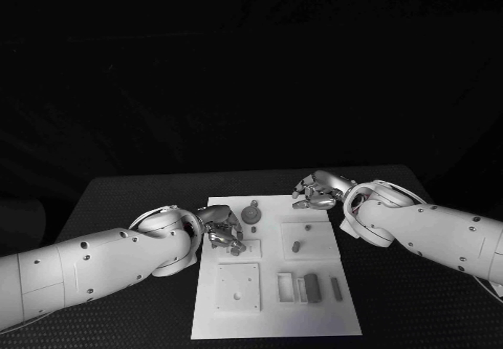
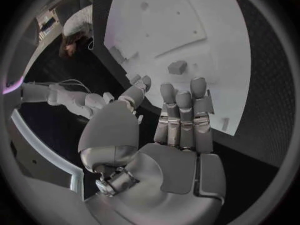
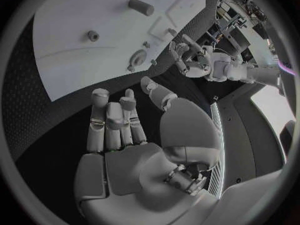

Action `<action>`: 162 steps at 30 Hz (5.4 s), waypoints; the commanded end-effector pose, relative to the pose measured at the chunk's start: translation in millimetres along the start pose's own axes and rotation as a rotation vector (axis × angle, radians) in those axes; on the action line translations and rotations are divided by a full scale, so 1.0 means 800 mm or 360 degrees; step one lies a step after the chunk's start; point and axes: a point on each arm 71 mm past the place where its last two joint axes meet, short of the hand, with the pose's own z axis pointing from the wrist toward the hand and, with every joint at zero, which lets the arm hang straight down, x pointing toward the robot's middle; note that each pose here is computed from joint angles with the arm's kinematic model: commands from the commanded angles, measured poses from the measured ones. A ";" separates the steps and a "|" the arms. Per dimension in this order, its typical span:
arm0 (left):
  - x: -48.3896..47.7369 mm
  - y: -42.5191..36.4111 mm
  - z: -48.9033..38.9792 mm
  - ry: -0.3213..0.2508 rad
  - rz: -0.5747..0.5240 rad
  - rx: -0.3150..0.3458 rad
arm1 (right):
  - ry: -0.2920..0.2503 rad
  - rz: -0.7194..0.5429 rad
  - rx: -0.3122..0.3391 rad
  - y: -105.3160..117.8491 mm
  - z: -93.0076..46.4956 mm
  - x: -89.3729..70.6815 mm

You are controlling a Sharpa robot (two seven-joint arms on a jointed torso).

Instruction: Assemble the parts on the task board

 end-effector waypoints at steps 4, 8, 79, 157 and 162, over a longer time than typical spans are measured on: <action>0.001 -0.0205 -0.007 -0.0059 0.0503 0.0290 | 0.0028 0.0001 -0.0010 -0.002 -0.002 0.004; 0.002 -0.0254 -0.010 -0.0071 0.0598 0.0347 | 0.0028 0.0002 -0.0006 -0.004 -0.002 0.005; 0.020 -0.0076 0.004 0.0053 0.0759 0.0257 | 0.0016 0.0004 -0.0011 -0.004 -0.001 0.005; 0.018 -0.0102 0.008 -0.0190 0.0059 -0.0349 | -0.0127 0.0353 0.0078 -0.024 0.012 -0.021; 0.023 -0.0154 0.005 -0.0216 0.0140 -0.0309 | -0.0115 0.0354 0.0078 -0.024 0.013 -0.021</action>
